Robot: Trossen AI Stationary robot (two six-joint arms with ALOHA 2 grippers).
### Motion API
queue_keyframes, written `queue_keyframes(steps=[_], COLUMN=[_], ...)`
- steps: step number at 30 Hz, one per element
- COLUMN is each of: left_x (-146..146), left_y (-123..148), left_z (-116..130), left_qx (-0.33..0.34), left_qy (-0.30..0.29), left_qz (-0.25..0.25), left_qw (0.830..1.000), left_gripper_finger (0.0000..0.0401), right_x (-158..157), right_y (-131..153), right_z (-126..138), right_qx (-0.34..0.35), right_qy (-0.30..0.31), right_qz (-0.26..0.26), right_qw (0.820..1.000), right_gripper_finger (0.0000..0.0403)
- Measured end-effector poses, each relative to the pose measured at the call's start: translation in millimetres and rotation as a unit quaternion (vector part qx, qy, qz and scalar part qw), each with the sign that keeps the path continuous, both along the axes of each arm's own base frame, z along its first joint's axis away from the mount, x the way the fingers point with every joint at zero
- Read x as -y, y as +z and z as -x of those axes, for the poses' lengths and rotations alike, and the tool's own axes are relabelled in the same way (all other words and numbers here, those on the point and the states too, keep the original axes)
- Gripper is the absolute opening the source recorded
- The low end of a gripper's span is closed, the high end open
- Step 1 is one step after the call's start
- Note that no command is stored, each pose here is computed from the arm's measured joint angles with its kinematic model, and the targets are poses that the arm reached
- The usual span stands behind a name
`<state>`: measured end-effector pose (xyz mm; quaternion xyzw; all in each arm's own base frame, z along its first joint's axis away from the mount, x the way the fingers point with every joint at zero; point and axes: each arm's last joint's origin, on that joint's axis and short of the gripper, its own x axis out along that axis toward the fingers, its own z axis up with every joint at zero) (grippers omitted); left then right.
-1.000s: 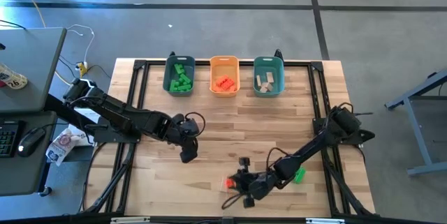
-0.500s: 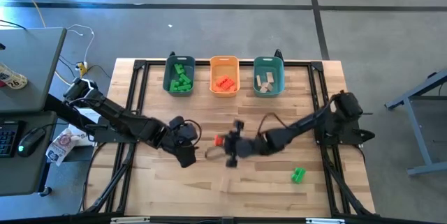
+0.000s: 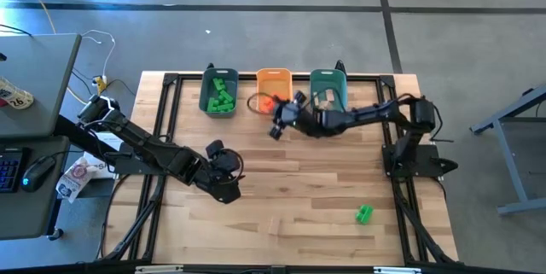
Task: Sort & place blocks by color
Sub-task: Put the orange game piece into the yellow bin
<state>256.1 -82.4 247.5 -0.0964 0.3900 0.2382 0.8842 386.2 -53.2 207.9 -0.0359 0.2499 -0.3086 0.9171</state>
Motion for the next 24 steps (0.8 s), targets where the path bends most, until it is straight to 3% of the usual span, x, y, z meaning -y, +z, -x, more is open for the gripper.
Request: queue_keyframes(steps=[10,19,24], left_x=[0,2,2], left_y=[0,2,2], left_z=[0,-3,-4], left_qx=[-0.001,0.007,0.014], left_qy=[-0.003,-0.023,-0.024], left_qz=[-0.002,-0.004,0.001], left_qw=[1.0,1.0,1.0], left_gripper_finger=[0.0223,0.0223,0.0223], right_x=[63,67,68], right_y=[-13,-25,-29], right_z=[10,8,11], right_qx=[0.032,0.03,0.02], right_qy=[-0.069,-0.069,-0.074], right_qz=[-0.078,-0.113,-0.145], right_qw=[0.994,0.991,0.986], right_gripper_finger=[0.0114,0.0114,0.0151])
